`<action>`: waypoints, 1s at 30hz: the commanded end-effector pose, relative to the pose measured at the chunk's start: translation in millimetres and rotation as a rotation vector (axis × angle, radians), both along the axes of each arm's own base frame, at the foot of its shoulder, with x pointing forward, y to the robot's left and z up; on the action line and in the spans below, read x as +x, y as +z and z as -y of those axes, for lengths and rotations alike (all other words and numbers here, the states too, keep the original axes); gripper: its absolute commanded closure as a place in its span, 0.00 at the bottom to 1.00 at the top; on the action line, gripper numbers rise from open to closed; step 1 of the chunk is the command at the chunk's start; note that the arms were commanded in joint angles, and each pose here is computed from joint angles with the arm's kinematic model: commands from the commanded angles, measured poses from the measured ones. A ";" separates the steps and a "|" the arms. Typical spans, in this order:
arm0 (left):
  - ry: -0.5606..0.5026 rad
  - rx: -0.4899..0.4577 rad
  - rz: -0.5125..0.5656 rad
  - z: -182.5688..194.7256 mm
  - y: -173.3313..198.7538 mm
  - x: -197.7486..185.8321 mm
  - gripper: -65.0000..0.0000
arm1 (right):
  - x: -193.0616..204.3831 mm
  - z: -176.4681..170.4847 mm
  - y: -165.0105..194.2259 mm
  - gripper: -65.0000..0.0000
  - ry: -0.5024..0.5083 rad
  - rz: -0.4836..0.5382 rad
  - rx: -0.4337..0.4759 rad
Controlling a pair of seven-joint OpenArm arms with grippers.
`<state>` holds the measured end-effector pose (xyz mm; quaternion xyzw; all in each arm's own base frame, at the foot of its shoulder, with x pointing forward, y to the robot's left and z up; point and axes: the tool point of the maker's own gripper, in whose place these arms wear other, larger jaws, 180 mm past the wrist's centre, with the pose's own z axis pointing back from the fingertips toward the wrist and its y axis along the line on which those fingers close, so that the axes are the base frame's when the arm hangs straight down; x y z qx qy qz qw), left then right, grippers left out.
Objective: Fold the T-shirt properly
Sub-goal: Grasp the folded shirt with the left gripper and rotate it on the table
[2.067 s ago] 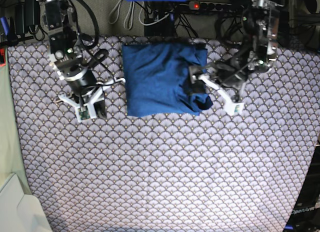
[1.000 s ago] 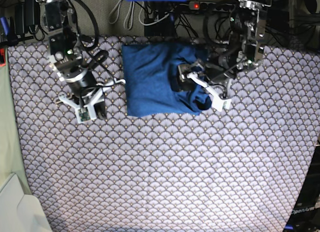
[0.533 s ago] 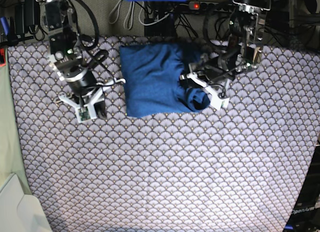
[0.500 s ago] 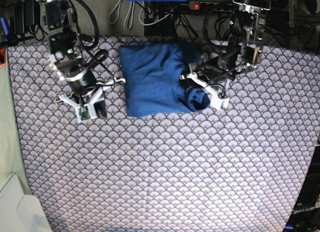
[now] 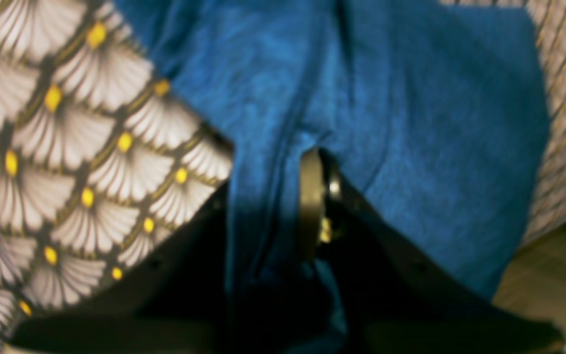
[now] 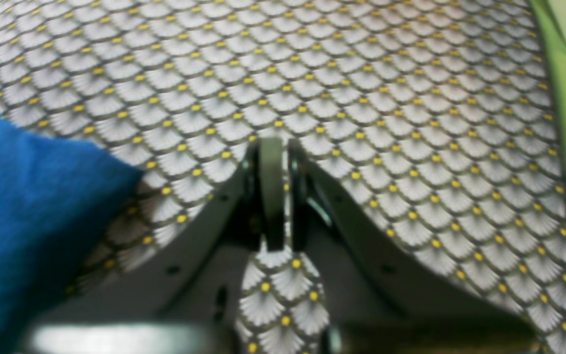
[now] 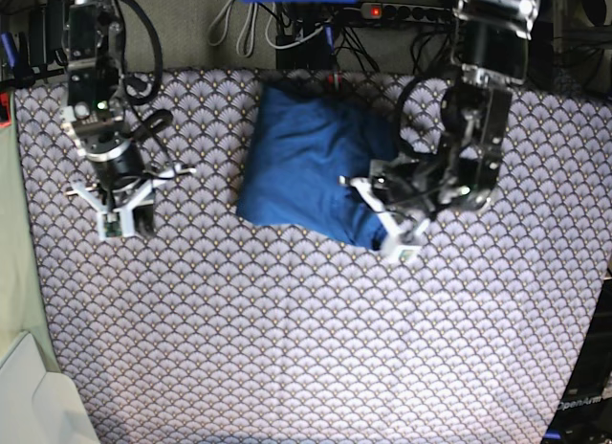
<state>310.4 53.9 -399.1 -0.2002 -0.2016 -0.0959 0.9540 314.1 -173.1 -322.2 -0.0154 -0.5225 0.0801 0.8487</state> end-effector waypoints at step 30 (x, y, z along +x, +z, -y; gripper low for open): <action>-0.787 0.693 0.742 106.3 5.1 36.2 1.00 | -8.0 82.9 32.2 1.00 -0.087 0.080 -0.076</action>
